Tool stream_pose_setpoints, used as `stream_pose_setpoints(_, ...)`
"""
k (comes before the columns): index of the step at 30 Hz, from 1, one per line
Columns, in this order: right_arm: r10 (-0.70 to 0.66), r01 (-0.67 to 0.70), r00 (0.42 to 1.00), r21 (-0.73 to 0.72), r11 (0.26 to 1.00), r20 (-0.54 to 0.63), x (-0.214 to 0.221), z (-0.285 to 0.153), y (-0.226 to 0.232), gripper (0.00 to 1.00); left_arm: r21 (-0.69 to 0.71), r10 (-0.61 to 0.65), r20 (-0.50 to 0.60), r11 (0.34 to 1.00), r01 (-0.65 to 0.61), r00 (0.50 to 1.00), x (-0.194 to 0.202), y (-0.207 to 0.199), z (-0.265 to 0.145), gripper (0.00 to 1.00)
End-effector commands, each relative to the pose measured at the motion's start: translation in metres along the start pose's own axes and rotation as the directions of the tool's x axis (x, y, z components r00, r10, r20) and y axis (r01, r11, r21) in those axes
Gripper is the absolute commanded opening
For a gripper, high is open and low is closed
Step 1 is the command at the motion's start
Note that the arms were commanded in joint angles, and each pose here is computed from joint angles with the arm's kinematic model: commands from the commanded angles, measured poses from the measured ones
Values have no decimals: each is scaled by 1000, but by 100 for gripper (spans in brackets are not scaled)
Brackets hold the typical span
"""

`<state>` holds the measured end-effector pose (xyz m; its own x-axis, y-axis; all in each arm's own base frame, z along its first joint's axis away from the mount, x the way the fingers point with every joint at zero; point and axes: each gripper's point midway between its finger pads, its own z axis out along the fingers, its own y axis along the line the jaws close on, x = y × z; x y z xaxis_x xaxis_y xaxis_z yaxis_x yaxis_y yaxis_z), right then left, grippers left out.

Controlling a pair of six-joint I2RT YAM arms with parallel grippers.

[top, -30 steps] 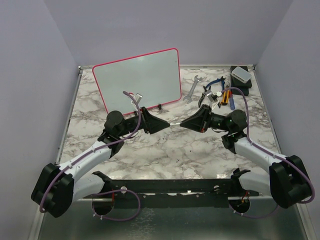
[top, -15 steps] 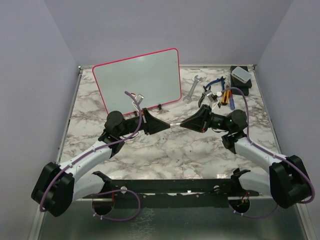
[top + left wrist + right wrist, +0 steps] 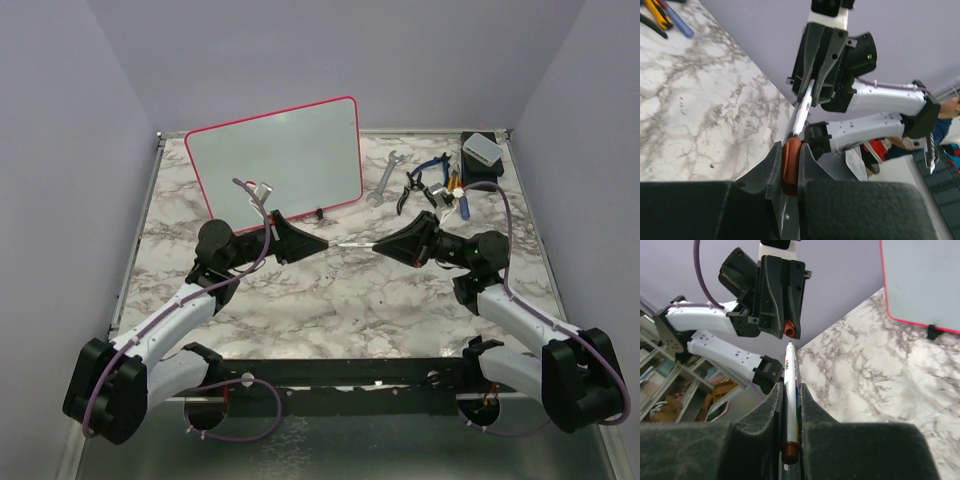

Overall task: Write a sentence on the whiteboard
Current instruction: Open the whiteboard marker at the center of the board, then place the pen cap at the center of the board.

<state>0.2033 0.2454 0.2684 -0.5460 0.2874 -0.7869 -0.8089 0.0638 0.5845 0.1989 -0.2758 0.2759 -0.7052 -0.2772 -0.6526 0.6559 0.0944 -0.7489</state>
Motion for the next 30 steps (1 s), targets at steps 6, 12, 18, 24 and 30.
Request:
stream_pose_setpoints(6, -61, 61, 998, -10, 998, 17, -11, -20, 9, 0, 29, 60, 30, 998, -61, 998, -19, -13, -18, 0)
stream_pose_setpoints(12, -125, 115, 991, 166, 979, 48, -27, -31, -12, 1, -244, 164, -20, 956, -164, 986, -22, 40, -35, 0)
stream_pose_setpoints(18, -269, 197, 960, 509, 838, 72, -50, -60, -45, 1, -627, 150, -147, 751, -209, 978, 11, 117, -59, 0)
stream_pose_setpoints(24, -253, 167, 963, 519, 838, 98, -45, -62, -52, 1, -686, 107, -297, 667, -290, 949, 79, 137, -32, 0)
stream_pose_setpoints(30, -207, 128, 972, 486, 864, 112, -29, -60, -59, 1, -646, 64, -342, 709, -284, 938, 117, 148, -8, 0)
